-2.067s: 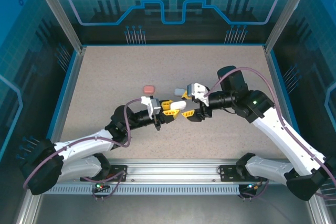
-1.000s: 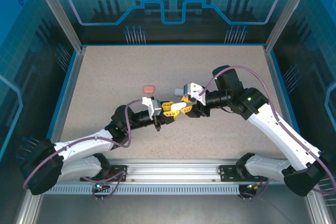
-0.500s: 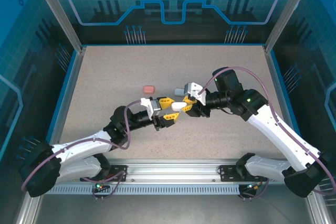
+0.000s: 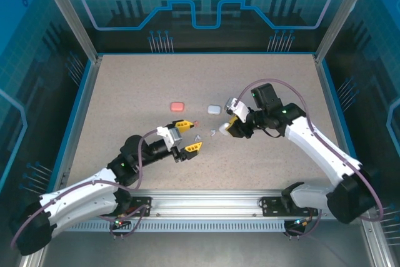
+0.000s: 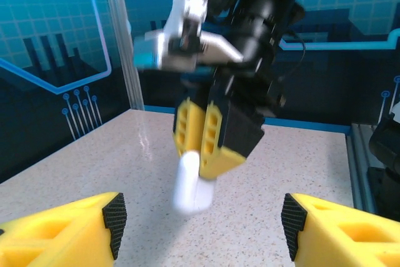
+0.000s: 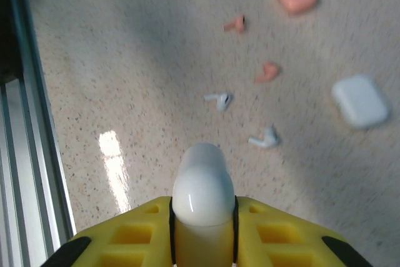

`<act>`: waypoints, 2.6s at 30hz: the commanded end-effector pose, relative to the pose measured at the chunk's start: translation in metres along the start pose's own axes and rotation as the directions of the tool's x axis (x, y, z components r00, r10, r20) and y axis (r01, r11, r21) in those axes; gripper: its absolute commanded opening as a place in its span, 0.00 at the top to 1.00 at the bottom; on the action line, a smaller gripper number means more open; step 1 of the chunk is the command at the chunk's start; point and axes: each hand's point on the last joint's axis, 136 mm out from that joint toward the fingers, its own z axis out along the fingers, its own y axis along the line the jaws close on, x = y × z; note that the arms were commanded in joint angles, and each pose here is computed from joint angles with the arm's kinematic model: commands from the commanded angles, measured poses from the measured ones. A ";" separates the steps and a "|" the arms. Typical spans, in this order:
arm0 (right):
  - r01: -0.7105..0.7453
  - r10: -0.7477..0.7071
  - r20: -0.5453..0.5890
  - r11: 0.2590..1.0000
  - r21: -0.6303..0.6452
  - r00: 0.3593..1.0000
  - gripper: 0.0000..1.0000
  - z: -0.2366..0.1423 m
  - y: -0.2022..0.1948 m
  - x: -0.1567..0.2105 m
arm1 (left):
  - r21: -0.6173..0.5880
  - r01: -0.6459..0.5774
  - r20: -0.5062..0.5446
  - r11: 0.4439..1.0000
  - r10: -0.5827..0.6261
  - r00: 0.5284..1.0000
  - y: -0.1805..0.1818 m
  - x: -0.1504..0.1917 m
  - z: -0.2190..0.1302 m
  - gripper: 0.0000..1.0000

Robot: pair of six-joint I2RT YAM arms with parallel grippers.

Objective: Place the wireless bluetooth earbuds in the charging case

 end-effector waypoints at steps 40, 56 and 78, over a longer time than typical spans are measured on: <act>-0.222 0.274 -0.277 0.953 0.204 0.921 0.39 0.038 -0.096 0.060 | -0.151 -0.033 -0.039 0.988 0.028 0.999 0.023 0.006 -0.012 0.28; 0.325 -0.273 -0.374 0.942 0.083 0.886 0.08 0.103 -0.141 -0.004 | -0.472 0.083 -0.057 0.878 -0.124 0.991 0.077 0.015 -0.041 0.11; 0.423 -0.441 -0.488 0.893 -0.155 0.753 0.06 0.181 -0.159 0.008 | -0.637 0.256 -0.114 0.727 -0.418 0.901 0.129 0.056 -0.064 0.01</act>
